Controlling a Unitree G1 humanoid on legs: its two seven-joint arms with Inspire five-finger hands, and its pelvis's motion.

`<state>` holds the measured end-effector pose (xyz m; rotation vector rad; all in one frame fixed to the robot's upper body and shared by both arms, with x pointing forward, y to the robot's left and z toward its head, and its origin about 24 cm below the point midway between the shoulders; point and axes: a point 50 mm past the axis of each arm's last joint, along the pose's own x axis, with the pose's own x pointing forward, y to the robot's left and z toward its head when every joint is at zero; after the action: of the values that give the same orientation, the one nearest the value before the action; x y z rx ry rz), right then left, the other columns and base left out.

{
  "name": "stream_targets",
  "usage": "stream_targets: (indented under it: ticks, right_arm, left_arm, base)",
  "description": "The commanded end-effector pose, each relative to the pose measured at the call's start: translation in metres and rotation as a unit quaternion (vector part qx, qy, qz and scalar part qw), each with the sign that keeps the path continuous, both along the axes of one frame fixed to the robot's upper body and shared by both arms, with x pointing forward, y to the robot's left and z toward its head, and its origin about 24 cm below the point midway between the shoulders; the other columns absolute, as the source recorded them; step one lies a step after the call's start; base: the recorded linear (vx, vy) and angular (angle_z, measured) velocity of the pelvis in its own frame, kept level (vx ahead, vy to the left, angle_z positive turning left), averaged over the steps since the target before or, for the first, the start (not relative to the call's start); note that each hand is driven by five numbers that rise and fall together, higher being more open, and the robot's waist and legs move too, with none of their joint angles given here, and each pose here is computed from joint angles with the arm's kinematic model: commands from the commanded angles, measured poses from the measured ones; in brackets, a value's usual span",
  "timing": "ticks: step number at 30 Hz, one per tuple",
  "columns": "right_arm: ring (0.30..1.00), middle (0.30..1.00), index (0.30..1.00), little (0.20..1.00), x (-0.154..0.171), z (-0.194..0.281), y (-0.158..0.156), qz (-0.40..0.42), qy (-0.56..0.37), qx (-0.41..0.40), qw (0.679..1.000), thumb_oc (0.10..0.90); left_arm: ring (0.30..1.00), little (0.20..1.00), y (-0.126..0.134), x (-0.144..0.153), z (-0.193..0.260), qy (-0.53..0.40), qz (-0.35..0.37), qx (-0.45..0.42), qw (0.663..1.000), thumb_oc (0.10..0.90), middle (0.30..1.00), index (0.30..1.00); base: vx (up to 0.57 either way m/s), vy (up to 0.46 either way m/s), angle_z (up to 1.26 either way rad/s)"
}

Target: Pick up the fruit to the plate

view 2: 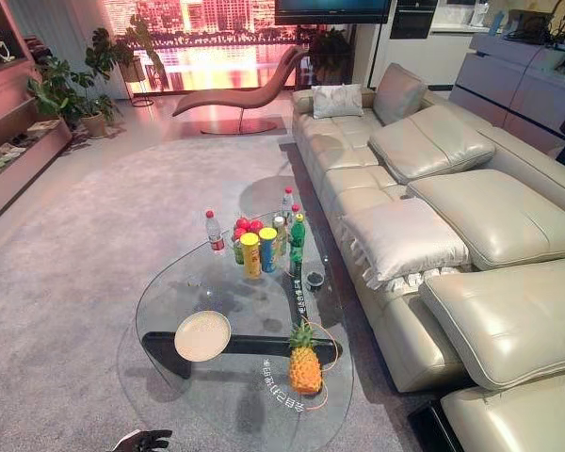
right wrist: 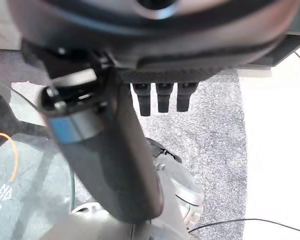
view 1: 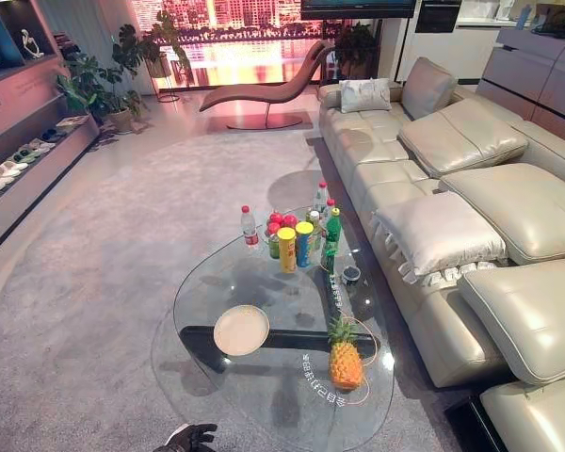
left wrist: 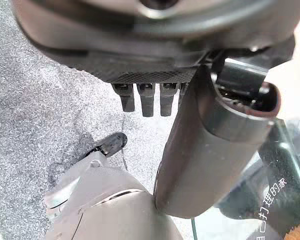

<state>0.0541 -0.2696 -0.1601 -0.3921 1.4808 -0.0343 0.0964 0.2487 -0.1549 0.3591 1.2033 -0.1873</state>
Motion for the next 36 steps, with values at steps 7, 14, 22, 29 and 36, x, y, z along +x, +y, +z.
stream_targets:
  ticks: [7, 14, 22, 29, 36]
  right_arm:
    - [0.9, 0.9, 0.9, 0.9, 0.0337, 0.0078, -0.0067, 0.005, -0.031, -0.011, 0.999, 0.8]
    - [0.9, 0.9, 0.9, 0.9, 0.0337, 0.0076, -0.0059, 0.002, -0.032, -0.011, 0.999, 0.8]
    - [0.9, 0.9, 0.9, 0.9, 0.0323, 0.0073, -0.006, 0.002, -0.03, -0.013, 0.999, 0.8]
    - [0.9, 0.9, 0.9, 0.9, 0.0316, 0.0072, -0.0061, 0.002, -0.03, -0.012, 0.999, 0.8]
    - [0.9, 0.9, 0.9, 0.9, 0.0316, 0.007, -0.0056, 0.003, -0.029, -0.012, 1.0, 0.8]
  left_arm:
    - [0.9, 0.9, -0.0014, 0.0332, 0.0092, -0.046, -0.003, -0.02, 0.999, 0.8, 0.9, 0.9]
    - [0.9, 0.9, -0.0016, 0.03, 0.0078, -0.038, -0.003, -0.016, 0.999, 0.8, 0.9, 0.9]
    - [0.9, 0.9, -0.0008, 0.0275, 0.0072, -0.035, -0.002, -0.016, 0.999, 0.8, 0.9, 0.9]
    - [0.9, 0.9, -0.001, 0.0275, 0.0071, -0.033, -0.003, -0.014, 0.999, 0.8, 0.9, 0.9]
    - [0.9, 0.9, -0.0011, 0.0256, 0.0064, -0.03, -0.003, -0.014, 0.999, 0.8, 0.9, 0.9]
  base:
    - [-0.01, -0.018, -0.01]
    - [0.01, -0.001, 0.0]
    - [0.0, 0.0, 0.0]
    - [0.0, 0.0, 0.0]
    - [0.0, 0.0, 0.0]
